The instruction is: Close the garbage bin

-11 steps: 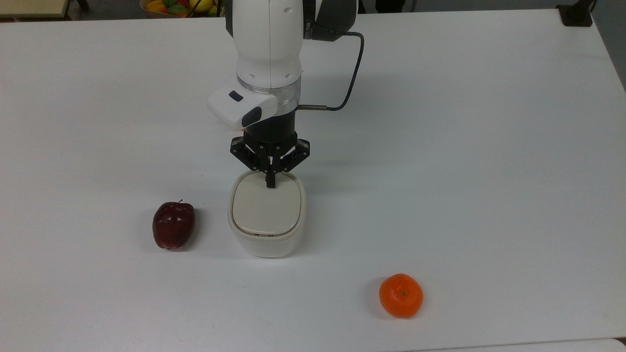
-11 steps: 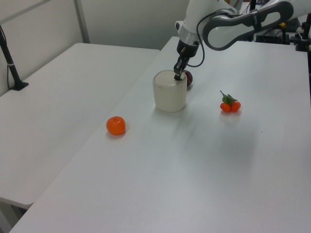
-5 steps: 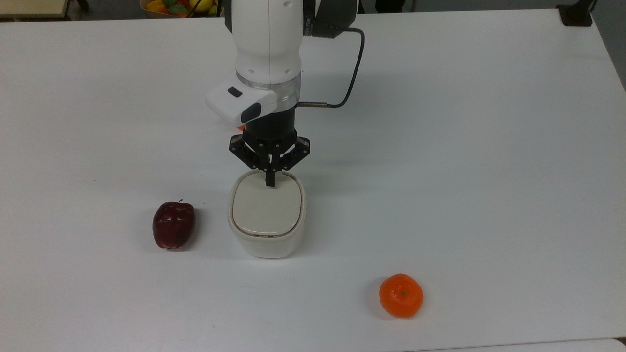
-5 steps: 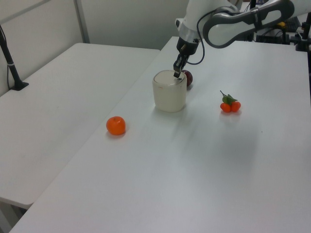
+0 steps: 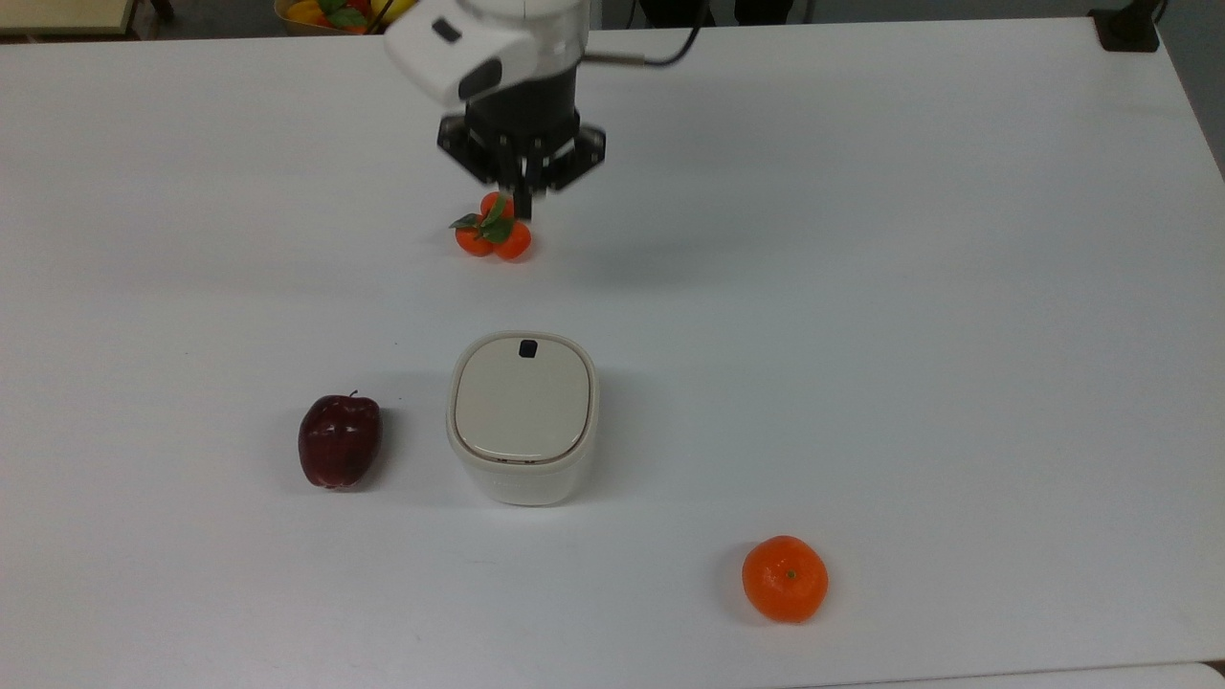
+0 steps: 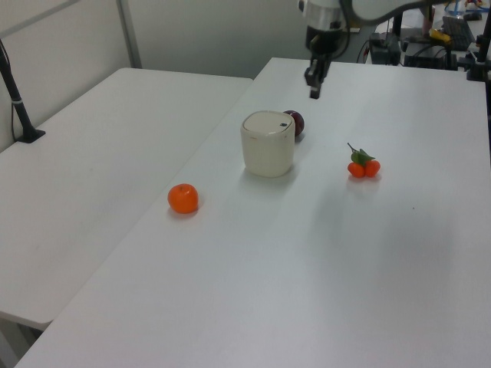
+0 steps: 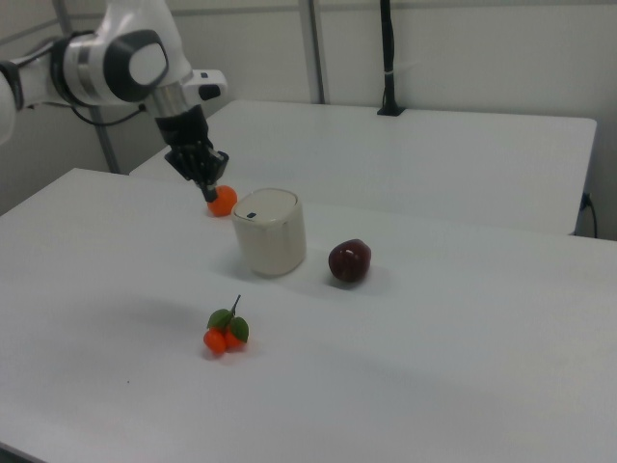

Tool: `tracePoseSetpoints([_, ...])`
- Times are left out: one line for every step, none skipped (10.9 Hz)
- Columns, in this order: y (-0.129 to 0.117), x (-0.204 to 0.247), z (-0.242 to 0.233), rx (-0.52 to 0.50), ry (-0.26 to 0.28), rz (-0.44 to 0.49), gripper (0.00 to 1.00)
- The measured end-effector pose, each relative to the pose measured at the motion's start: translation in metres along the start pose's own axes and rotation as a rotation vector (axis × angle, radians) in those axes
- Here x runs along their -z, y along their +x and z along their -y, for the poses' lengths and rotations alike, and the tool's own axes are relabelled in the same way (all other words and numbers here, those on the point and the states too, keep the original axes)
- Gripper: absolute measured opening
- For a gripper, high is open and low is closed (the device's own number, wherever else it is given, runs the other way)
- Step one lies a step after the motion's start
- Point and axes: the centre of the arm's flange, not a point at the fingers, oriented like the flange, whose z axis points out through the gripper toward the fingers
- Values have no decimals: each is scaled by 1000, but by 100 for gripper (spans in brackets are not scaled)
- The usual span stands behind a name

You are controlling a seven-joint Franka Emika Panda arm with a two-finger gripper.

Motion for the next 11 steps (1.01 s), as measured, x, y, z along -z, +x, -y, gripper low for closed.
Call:
tracePoseSetpoints([-14, 13, -2, 0, -8, 56, 1])
tracePoseSetpoints([-25, 23, -5, -2, -14, 96, 1])
tracePoseSetpoints([-33, 30, -7, -4, -18, 122, 1])
tracePoseSetpoints([-39, 35, -8, -4, -19, 131, 4])
tracePoseSetpoints([-44, 38, -9, -4, -20, 131, 4])
tracePoseSetpoints([-48, 41, -10, -5, -21, 130, 13])
tracePoseSetpoints([-51, 43, -11, -6, -21, 128, 25])
tracePoseSetpoints([-54, 44, -12, -8, -23, 129, 41])
tracePoseSetpoints([-57, 44, -13, -7, -28, 132, 53])
tracePoseSetpoints([-58, 43, -14, -7, -32, 134, 63])
tracePoseSetpoints([-60, 44, -15, -9, -33, 134, 79])
